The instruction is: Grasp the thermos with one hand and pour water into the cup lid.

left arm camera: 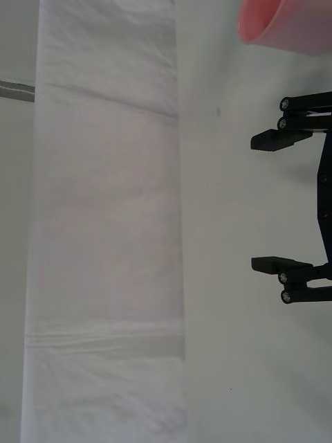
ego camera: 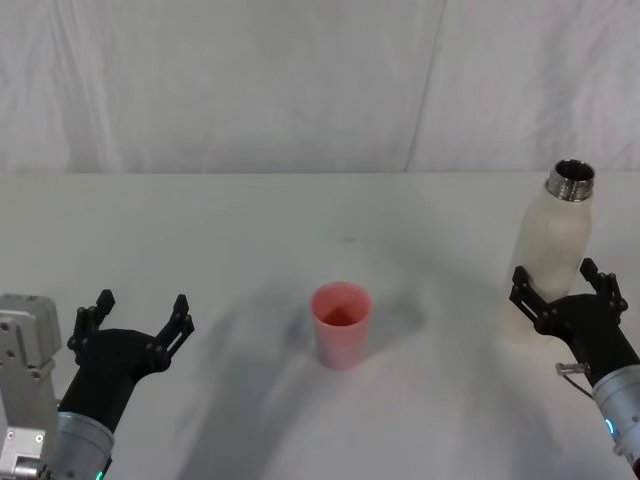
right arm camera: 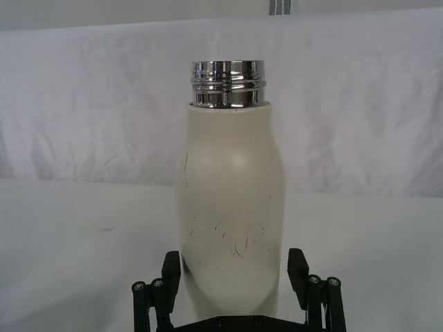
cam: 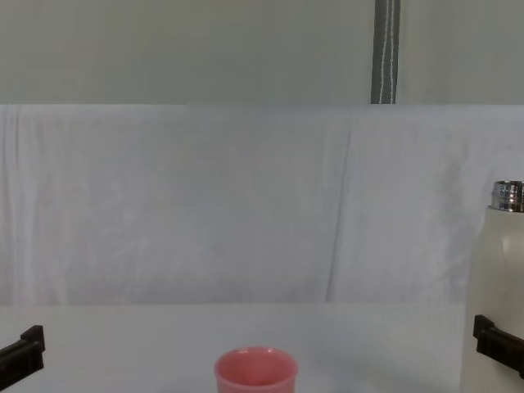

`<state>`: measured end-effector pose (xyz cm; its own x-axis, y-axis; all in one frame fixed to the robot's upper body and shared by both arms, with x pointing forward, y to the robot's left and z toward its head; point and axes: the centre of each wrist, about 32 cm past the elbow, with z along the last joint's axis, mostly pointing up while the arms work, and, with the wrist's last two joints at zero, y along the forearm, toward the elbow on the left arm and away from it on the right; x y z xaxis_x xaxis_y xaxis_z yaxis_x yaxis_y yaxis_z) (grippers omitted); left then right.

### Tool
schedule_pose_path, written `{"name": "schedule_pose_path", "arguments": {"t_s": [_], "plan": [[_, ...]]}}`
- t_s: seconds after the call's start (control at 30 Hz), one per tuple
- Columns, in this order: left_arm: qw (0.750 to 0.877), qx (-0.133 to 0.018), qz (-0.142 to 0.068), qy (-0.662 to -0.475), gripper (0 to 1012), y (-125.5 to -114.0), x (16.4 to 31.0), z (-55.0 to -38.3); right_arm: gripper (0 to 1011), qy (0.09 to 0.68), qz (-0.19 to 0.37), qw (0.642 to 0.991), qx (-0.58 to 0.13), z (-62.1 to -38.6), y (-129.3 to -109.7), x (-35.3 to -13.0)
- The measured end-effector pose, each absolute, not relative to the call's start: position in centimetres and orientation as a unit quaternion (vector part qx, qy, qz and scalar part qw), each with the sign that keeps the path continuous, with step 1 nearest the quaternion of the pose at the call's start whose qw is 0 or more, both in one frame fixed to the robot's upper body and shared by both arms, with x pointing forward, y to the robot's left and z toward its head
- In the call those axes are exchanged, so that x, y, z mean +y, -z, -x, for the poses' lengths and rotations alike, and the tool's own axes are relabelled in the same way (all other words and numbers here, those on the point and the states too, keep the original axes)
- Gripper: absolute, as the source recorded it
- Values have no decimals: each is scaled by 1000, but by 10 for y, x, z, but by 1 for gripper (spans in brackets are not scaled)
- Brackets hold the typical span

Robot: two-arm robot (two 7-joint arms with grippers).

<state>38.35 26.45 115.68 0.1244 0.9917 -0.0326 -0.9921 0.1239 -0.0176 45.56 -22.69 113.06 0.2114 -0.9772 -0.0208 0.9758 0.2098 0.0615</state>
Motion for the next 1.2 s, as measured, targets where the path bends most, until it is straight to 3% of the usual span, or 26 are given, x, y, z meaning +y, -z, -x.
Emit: {"name": "schedule_pose_path", "arguments": {"t_s": [1.2], "plan": [[750,6,17,-662,1001,-1157,265,-384,1003,622,-29,783,-14,-487,-1129,-227]]}}
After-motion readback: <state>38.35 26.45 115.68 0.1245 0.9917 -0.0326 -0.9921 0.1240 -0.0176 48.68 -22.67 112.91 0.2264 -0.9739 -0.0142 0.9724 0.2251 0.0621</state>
